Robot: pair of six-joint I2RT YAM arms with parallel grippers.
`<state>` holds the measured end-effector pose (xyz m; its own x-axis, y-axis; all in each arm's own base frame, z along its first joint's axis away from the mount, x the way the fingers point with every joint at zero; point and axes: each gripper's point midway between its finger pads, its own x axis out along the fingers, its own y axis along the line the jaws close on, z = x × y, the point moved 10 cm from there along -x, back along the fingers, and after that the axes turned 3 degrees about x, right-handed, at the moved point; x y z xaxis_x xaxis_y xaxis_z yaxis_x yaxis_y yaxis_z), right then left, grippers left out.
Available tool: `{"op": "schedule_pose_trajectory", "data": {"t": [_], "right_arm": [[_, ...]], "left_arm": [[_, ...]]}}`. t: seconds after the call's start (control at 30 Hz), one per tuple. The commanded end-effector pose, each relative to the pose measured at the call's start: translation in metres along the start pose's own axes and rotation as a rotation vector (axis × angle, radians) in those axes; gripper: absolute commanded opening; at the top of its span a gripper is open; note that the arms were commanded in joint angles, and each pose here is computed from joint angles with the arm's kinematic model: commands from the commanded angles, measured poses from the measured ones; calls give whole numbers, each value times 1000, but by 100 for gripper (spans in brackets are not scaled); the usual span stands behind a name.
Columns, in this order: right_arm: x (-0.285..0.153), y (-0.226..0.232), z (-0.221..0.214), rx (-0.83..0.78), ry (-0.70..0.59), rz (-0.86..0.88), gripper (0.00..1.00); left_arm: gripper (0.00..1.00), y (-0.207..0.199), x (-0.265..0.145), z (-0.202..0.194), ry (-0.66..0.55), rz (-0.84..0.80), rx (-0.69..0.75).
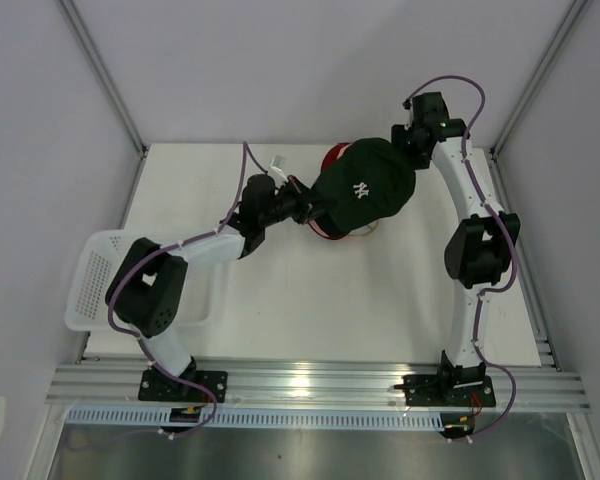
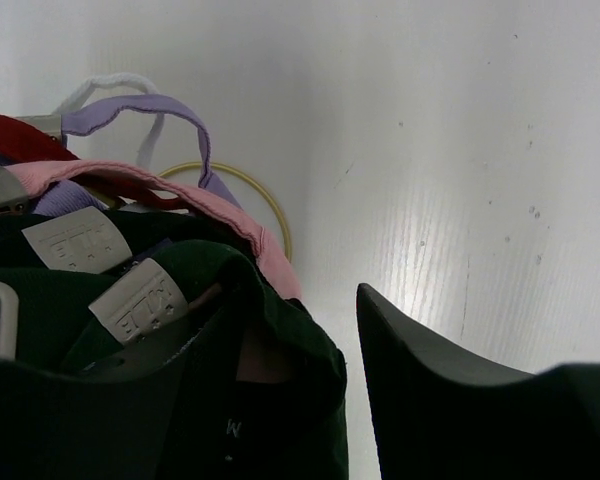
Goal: Stack the hats
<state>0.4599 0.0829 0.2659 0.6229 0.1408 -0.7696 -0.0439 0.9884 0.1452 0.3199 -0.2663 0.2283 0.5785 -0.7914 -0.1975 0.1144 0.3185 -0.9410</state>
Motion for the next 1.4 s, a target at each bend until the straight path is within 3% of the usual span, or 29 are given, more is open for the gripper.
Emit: {"op": "schedule_pose_trajectory", "data": {"t": [0.0,0.2,0.37,0.5,0.73,0.9,1.0,1.03,1.13,1.17,1.37], "right_arm": [[3,2,-3,5,25,34,53],[2,5,-4,4,45,57,58],[-28,6,10,-16,0,71,82],[-59,-1,20,28,-34,106,99],[-101,-26,21,159,-59,81,100],[-138,-32,25,192,-151,-6,100],[-159,-28,29,190,-211,33,100],[-163,-25,29,186,-223,53,100],[-176,-18,30,170,-252,132,100],[-176,-17,29,163,-255,151,99],[-192,-12,27,135,-290,195,99]], "left_arm": [[1,68,-2,-12,-28,342,-127],[1,69,-6,-14,-24,335,-78],[1,50,-9,-7,-44,308,-10],[1,40,-9,-4,-69,258,-50],[1,34,-13,-4,-105,201,-148],[1,38,-15,-9,-102,187,-203],[1,47,-17,-14,-91,195,-243],[2,47,-17,-14,-89,195,-234],[30,48,-21,-16,-103,214,-173],[47,43,-24,-14,-117,234,-151],[70,14,-50,-1,-210,268,42]]}}
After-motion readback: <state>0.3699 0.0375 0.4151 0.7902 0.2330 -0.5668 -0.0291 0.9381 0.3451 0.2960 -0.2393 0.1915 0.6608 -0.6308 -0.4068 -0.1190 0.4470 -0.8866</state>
